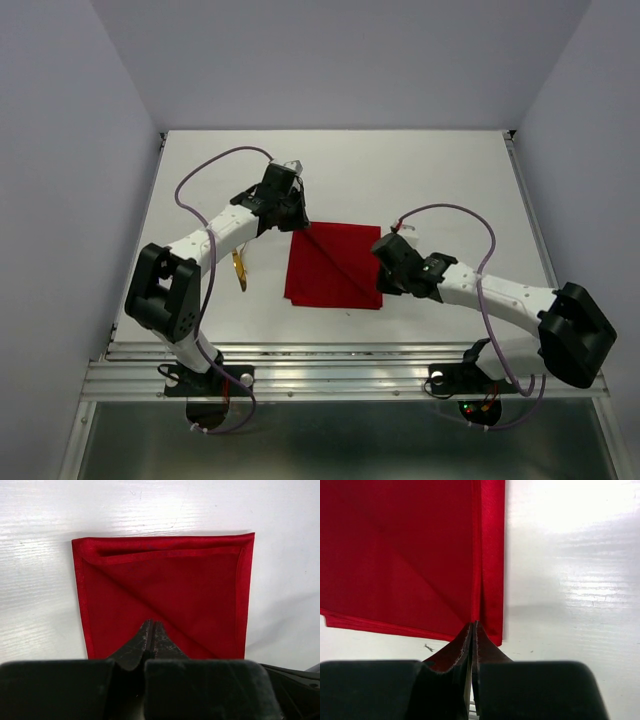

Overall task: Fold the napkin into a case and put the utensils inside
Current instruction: Smooth out the upper triangle-folded napkin at the center of the board.

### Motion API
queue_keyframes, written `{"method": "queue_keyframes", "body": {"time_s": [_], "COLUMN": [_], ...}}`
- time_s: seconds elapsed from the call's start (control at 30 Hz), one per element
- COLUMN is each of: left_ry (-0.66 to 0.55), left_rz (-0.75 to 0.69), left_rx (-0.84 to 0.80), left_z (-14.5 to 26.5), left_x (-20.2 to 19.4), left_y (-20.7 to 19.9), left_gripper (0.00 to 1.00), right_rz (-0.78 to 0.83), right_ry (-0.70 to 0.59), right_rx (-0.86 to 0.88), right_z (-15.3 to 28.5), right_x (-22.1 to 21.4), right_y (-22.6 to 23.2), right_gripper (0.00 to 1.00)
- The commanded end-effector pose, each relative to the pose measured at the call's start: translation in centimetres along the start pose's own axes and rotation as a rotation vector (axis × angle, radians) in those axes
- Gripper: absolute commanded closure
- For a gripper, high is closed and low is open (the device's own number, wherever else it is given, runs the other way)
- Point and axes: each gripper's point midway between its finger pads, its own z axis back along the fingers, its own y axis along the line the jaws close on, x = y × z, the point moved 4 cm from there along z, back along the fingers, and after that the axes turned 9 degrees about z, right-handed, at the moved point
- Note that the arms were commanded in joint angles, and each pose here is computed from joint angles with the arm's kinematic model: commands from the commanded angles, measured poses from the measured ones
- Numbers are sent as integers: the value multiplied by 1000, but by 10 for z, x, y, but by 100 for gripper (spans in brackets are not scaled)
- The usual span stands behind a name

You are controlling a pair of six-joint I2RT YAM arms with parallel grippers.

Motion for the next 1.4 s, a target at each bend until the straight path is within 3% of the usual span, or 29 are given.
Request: {"method": "queue_keyframes", "body": {"time_s": [0.0,0.27,0.5,0.87,1.03,1.37], "left_ry": [-53,-49,-42,-65,-59,-71], "left_rz": [-13,-14,-28,-33,-25,-23], "left_rx": [-27,-36,-28,-46,-39,-11], "left_z": [14,14,13,26,26,26], "left_x": [8,8,2,2,-1,5], "left_y": [-8,-11,-9,-11,-9,-9], "left_gripper": [100,100,100,100,99,86], "right_rz": [-21,10,22,-4,-4,29], "right_ry": [42,115,-17,48,66,109], "right_rx": [4,32,-77,-181,-146,-5], "right_z": [-9,-27,-3,-17,-27,-48], "right_x": [-16,-29,-4,-16,-16,-17], "right_y": [-2,7,-14,-41,-30,14], "right_gripper": [96,98,93,89,90,93]}}
